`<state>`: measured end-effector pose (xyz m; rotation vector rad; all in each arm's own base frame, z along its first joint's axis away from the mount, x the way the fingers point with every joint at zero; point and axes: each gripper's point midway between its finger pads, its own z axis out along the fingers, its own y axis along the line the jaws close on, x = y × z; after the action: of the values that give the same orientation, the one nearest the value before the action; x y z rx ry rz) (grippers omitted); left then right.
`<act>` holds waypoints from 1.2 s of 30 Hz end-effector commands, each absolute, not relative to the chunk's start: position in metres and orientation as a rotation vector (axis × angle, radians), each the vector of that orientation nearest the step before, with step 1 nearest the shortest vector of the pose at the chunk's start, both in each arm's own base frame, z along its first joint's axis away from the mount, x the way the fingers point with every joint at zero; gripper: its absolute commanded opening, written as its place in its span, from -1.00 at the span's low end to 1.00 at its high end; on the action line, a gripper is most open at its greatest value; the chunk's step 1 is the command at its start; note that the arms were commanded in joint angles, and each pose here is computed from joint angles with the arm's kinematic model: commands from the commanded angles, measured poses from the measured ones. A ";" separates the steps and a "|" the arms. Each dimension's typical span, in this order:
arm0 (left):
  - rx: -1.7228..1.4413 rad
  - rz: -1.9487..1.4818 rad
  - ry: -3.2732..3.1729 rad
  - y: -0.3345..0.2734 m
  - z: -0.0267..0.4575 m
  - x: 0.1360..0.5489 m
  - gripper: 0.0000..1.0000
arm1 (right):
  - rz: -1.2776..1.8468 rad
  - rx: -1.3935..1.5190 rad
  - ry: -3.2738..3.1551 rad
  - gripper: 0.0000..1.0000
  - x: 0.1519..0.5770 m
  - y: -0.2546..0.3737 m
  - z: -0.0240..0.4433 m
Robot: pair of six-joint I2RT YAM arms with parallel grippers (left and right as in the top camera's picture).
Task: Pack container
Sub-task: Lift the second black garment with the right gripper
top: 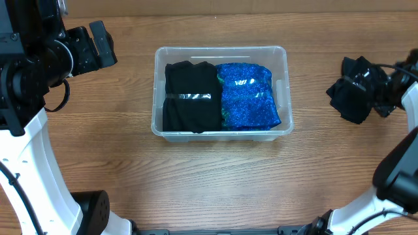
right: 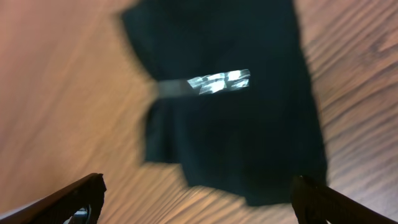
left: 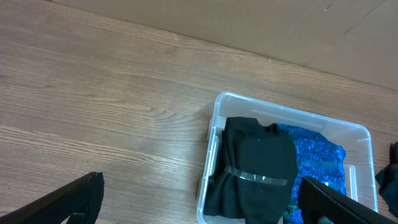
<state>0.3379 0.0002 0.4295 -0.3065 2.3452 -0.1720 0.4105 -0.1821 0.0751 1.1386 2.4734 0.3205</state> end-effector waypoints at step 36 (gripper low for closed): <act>-0.295 -0.162 2.345 0.002 0.430 0.338 1.00 | 0.429 1.113 2.545 0.95 0.411 -0.174 0.044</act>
<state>0.3379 0.0002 0.4295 -0.3065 2.3452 -0.1720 0.4104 -0.1600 0.0296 1.1179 2.5897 0.4655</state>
